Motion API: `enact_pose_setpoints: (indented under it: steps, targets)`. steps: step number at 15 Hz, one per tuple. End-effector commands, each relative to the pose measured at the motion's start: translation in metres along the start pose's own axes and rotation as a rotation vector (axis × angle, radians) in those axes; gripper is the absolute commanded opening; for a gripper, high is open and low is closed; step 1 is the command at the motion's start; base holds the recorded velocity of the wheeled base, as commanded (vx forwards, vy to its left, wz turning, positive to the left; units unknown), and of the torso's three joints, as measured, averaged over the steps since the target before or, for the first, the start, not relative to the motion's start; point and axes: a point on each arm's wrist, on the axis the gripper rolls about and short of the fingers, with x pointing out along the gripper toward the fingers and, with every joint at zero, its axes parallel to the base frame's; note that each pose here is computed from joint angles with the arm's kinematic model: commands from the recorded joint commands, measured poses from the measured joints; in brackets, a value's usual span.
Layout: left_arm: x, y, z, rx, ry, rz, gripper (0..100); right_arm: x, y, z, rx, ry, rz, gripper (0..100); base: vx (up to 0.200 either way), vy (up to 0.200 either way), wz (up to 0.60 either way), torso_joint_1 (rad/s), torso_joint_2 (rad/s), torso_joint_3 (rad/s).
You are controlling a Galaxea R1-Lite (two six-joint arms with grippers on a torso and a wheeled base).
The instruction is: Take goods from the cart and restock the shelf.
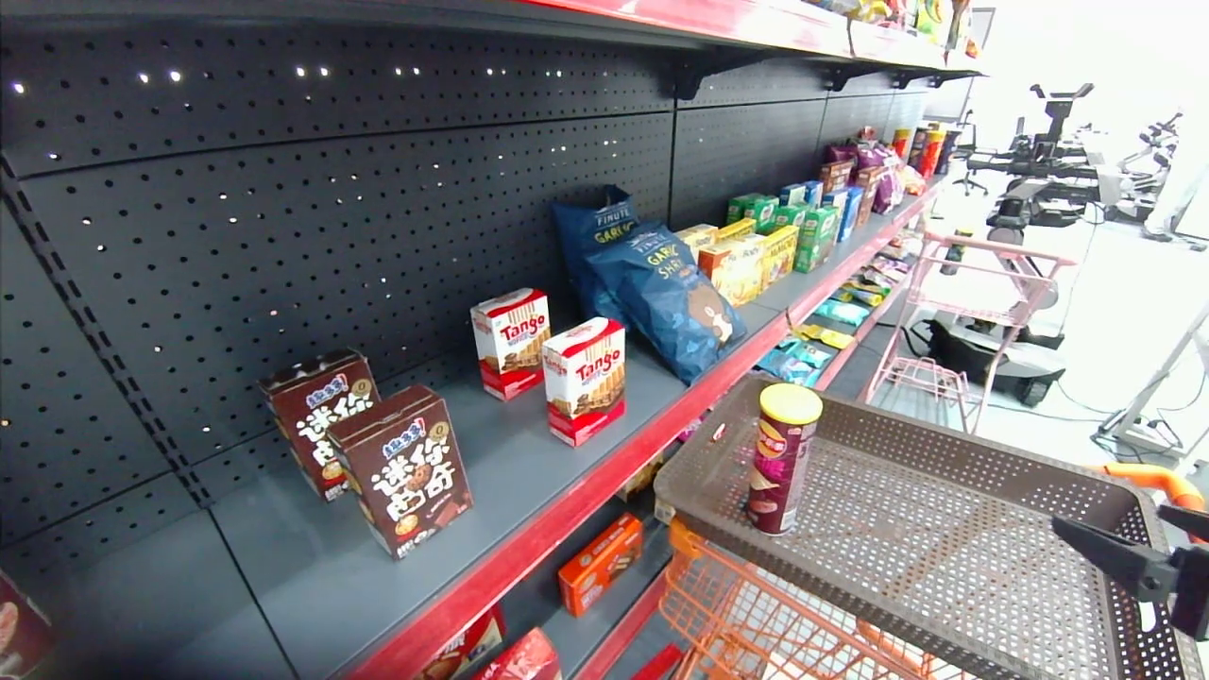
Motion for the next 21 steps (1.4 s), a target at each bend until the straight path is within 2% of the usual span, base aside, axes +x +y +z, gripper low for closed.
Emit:
enact_pose_setpoints:
  steps: [1,2,4,6,10,13,19,21]
  targets:
    - [0.0,0.0,0.0,-0.001,0.001,0.001,100,0.057,0.003,-0.008,-0.004,0.148,0.061,100,0.0,0.0,0.0,0.0,0.0,0.0]
    - [0.0,0.0,0.0,0.0,0.001,0.001,100,0.06,0.003,-0.009,-0.005,0.154,0.063,100,0.0,0.0,0.0,0.0,0.0,0.0]
    - [0.0,0.0,0.0,-0.001,0.001,0.001,100,0.117,0.007,-0.012,-0.031,0.052,0.11,100,0.0,0.0,0.0,0.0,0.0,0.0]
    - [0.0,0.0,0.0,-0.001,0.001,0.001,100,0.142,0.014,-0.018,-0.073,0.011,0.169,100,0.0,0.0,0.0,0.0,0.0,0.0]
    - [0.0,0.0,0.0,-0.001,0.001,0.001,100,0.183,0.023,-0.021,-0.108,-0.001,0.238,100,0.0,0.0,0.0,0.0,0.0,0.0]
    - [0.0,0.0,0.0,0.0,0.001,0.001,100,0.218,0.033,-0.012,-0.123,-0.065,0.298,100,0.0,0.0,0.0,0.0,0.0,0.0]
    - [0.0,0.0,0.0,-0.001,0.001,0.001,100,0.253,0.055,-0.023,-0.14,-0.087,0.385,100,0.0,0.0,0.0,0.0,0.0,0.0]
    - [0.0,0.0,0.0,-0.001,0.001,0.001,100,0.263,0.056,-0.03,-0.14,-0.084,0.387,100,0.0,0.0,0.0,0.0,0.0,0.0]
